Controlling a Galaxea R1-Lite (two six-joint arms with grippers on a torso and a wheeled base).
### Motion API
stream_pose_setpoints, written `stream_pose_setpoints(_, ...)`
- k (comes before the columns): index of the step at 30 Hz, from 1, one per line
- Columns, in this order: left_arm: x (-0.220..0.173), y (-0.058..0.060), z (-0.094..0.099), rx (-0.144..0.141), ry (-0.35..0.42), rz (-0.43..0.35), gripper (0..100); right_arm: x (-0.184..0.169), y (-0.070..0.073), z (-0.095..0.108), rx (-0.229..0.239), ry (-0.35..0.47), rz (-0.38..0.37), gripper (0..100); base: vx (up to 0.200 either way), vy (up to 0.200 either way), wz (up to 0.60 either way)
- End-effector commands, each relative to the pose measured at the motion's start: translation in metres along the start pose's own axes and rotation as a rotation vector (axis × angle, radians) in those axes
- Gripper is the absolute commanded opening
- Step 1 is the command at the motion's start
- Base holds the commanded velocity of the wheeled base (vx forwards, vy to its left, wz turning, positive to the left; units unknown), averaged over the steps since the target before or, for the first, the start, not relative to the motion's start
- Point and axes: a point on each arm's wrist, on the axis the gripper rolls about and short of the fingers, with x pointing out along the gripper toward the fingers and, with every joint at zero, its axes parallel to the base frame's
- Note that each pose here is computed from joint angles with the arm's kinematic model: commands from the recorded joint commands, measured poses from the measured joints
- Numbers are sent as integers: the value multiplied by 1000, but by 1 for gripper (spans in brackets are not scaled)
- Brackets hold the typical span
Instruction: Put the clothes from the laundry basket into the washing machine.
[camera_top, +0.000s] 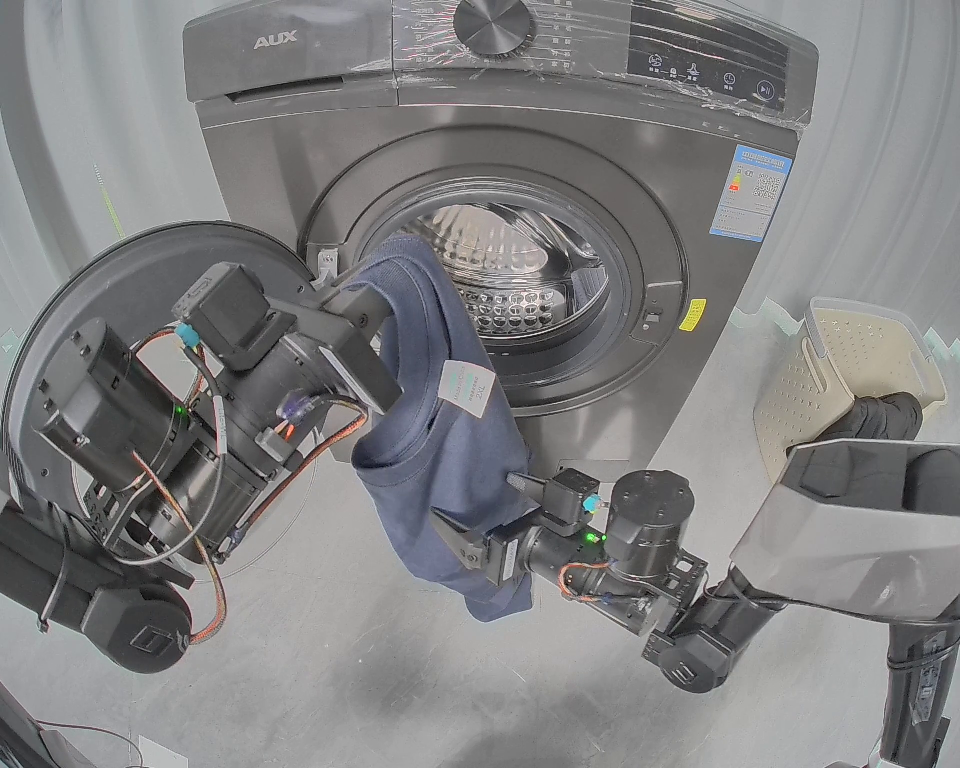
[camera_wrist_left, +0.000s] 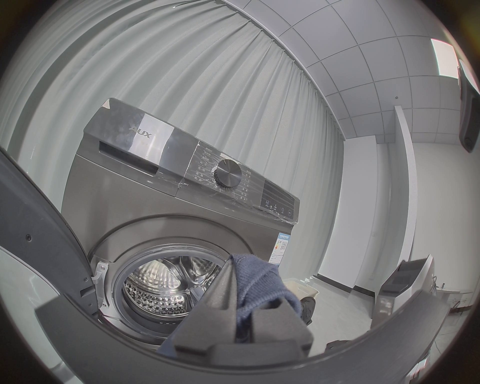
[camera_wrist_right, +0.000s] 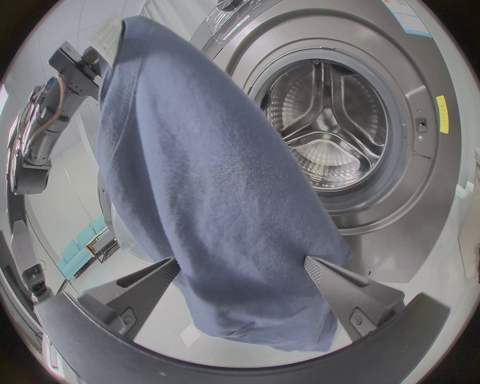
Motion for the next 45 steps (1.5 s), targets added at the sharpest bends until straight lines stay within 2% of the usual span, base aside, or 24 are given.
stream_pose_setpoints(1, -1, -3, 4, -4, -12, -9, 0, 29, -10, -20, -13, -11, -2, 100, 0, 0, 0)
stream_pose_setpoints(7, -2, -7, 9, -10, -27, -23, 0, 51, -32, -24, -14, -61, -45, 100, 0, 0, 0)
stream_pose_setpoints(17, -3, -10, 15, -18, -39, -33, 0, 60, -31, -35, -12, -65, -40, 100, 0, 0, 0)
stream_pose_setpoints(21, -3, -12, 15, -22, -42, -38, 0, 67, -29, -31, -10, -96, -37, 100, 0, 0, 0)
stream_pose_setpoints(22, -3, -12, 15, -22, -42, -38, 0, 67, -29, -31, -8, -101, -37, 0, 0, 0, 0)
stream_pose_setpoints(26, -3, -8, 14, -23, -34, -26, 0, 66, -34, -27, -7, -110, -50, 0, 0, 0, 0)
stream_pose_setpoints(29, -4, -3, 8, -27, -8, -7, 0, 58, -41, -15, -4, -126, -67, 0, 0, 0, 0)
stream_pose_setpoints(35, -7, 29, -15, 3, 66, 95, 0, 17, -55, 23, -5, -127, -132, 0, 0, 0, 0)
stream_pose_setpoints(39, -16, 44, -35, 16, 144, 132, 0, -6, -62, 46, -8, -147, -174, 0, 0, 0, 0)
stream_pose_setpoints(43, -31, 54, -62, 10, 270, 144, 0, -20, -66, 73, -15, -201, -194, 0, 0, 0, 0)
stream_pose_setpoints(44, -31, 54, -62, 10, 270, 144, 0, -20, -66, 73, -15, -201, -194, 0, 0, 0, 0)
stream_pose_setpoints(45, -37, 57, -72, 7, 315, 143, 0, -24, -67, 81, -17, -222, -200, 0, 0, 0, 0)
